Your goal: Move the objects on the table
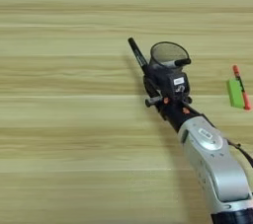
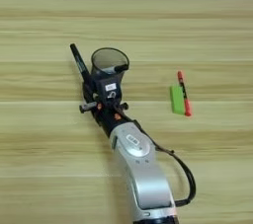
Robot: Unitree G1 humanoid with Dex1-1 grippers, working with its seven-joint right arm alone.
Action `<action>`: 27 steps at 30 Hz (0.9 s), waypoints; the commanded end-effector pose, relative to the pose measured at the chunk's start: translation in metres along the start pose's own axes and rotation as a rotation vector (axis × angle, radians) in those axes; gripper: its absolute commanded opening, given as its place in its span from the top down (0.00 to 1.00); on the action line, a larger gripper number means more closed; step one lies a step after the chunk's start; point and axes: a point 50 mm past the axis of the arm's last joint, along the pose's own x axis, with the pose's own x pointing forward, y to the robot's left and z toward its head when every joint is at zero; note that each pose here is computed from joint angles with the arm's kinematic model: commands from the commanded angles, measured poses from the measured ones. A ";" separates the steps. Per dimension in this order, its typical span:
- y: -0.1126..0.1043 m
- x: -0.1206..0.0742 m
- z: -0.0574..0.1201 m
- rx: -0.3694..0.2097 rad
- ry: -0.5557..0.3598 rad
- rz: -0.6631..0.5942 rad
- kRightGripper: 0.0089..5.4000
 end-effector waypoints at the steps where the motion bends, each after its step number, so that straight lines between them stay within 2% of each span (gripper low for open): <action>1: 0.000 0.005 0.026 -0.027 -0.115 0.009 0.80; 7: -0.003 0.003 0.033 -0.038 -0.143 -0.006 0.80; 15: -0.036 -0.012 0.064 -0.091 -0.242 -0.128 0.80; 27: -0.083 -0.040 0.075 -0.142 -0.256 -0.317 0.80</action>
